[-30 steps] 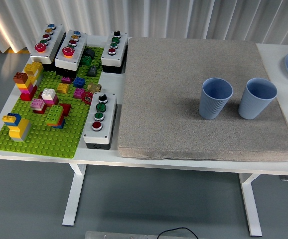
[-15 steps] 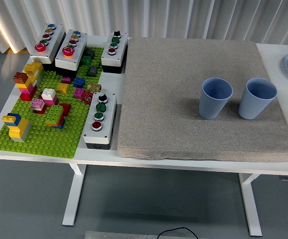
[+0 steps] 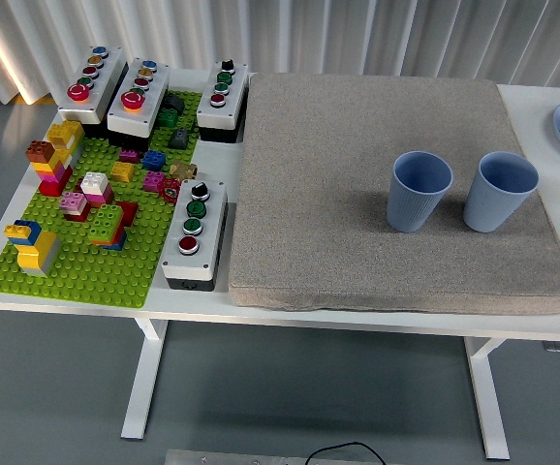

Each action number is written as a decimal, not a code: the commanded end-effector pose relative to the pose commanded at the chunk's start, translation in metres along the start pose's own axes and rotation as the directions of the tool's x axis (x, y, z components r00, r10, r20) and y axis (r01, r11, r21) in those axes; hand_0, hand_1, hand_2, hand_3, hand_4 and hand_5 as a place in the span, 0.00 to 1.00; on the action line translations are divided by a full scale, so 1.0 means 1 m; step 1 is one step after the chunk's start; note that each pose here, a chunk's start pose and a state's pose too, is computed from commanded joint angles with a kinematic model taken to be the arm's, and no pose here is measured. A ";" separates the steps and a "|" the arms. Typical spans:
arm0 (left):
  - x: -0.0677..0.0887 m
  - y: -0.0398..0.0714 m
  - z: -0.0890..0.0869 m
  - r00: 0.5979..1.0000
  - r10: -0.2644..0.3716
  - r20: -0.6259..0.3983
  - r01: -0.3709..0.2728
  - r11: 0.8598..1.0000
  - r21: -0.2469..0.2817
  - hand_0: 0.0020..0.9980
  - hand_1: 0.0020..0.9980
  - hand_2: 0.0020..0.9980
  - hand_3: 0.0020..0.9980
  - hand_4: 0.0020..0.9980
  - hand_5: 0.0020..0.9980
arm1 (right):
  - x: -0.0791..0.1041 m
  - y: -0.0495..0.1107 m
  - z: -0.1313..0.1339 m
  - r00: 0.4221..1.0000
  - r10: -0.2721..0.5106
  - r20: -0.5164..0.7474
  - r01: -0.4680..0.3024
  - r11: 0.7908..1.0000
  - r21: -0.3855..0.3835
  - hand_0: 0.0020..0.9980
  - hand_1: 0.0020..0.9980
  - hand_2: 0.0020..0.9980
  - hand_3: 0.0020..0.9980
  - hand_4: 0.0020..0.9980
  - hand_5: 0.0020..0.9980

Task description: Pick cup pour cup place

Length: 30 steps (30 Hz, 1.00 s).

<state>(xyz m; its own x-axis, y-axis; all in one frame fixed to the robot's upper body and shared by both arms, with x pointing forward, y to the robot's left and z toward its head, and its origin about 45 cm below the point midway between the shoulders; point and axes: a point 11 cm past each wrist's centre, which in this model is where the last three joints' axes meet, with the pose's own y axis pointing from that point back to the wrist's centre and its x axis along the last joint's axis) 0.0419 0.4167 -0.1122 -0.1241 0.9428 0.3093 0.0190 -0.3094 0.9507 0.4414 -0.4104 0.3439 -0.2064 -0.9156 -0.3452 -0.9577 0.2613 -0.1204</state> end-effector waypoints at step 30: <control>0.001 0.000 -0.001 1.000 0.005 0.001 -0.005 1.000 -0.001 0.73 0.78 0.82 0.68 0.51 0.95 | -0.003 0.001 0.004 1.000 0.001 -0.027 -0.001 1.000 0.000 0.95 0.84 0.86 0.87 0.79 1.00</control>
<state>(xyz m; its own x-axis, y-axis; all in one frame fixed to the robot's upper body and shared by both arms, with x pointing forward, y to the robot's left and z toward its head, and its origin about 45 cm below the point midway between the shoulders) 0.0410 0.4177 -0.1120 -0.1228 0.9415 0.3140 0.0186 -0.3141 0.9492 0.4413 -0.4064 0.3412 -0.2131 -0.9233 -0.3197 -0.9574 0.2626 -0.1203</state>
